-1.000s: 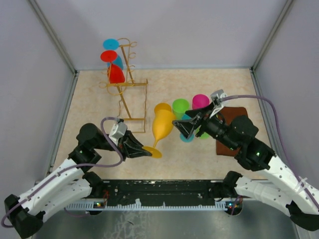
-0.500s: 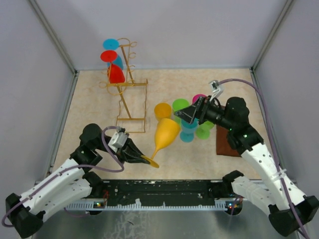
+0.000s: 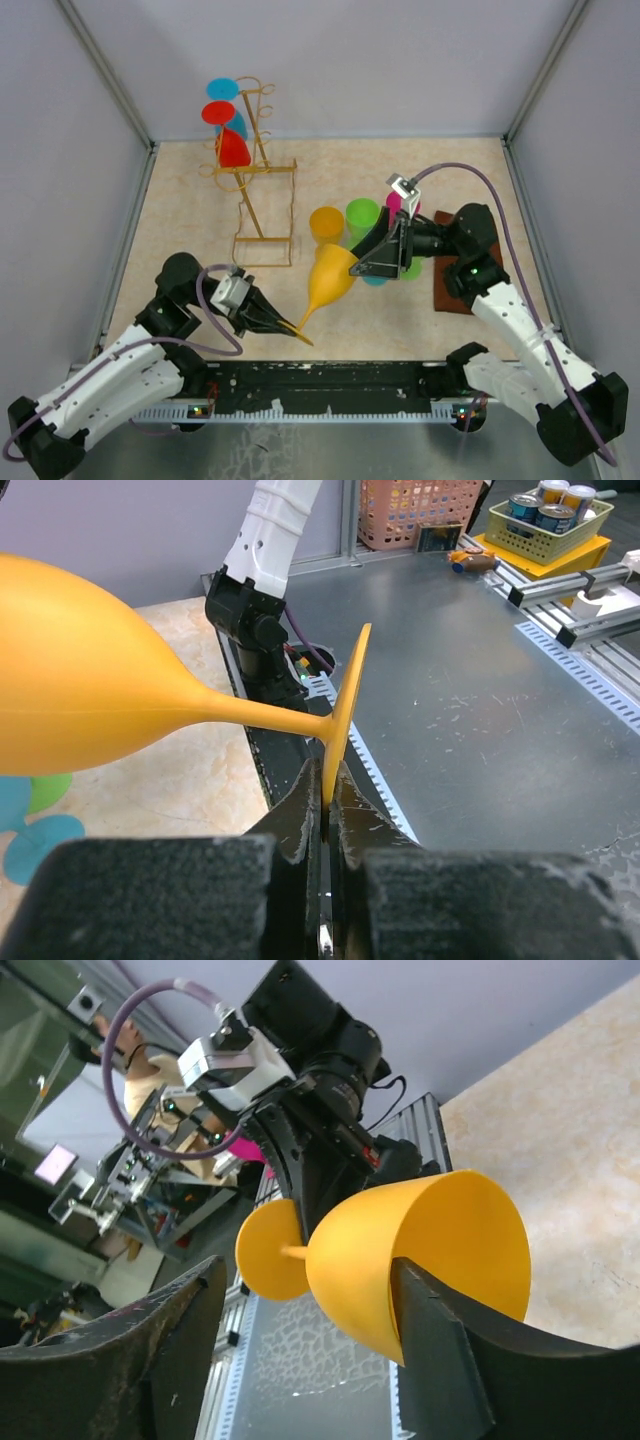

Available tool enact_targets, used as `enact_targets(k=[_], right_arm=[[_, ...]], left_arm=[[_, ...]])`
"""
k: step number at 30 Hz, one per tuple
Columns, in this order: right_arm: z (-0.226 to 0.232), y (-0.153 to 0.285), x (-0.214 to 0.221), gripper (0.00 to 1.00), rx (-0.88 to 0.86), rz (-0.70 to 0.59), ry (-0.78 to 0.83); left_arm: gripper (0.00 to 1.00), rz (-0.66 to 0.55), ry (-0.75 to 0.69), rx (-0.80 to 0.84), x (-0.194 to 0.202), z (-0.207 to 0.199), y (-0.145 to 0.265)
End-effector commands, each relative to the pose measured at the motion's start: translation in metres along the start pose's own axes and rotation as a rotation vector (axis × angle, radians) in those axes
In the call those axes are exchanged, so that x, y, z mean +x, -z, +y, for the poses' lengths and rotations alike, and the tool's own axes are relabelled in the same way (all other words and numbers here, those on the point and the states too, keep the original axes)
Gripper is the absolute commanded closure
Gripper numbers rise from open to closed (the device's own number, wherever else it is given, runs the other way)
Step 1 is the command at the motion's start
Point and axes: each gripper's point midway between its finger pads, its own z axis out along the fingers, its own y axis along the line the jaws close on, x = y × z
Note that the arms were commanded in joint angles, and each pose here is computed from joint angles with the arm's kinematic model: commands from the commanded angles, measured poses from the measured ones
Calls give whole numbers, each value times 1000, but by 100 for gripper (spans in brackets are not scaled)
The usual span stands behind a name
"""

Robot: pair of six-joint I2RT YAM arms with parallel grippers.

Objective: Take the wine glass off the wine glass rack
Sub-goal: Place the wine glass at the center of the board.

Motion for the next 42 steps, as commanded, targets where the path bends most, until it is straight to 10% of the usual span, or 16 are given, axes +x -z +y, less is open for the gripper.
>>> enact_targets(k=[1,14,25,32,42], right_arm=[[32,6,4,37,-129,60,104],[50,-2,24,58,-225,150,121],[43,-6,16,100,-140,131,138],[31,-9,11,100,-62,99,121],[18,-4,2,100,97,76,176]], left_arm=[[100,3,-38,16,-1,-6,1],[100,11,-72,-8,0,-2,2],[100,60,-59,-50,11,-1,7],[75,80,-51,-95,17,6,9],[11,56,-171,-250,-5,18,21]])
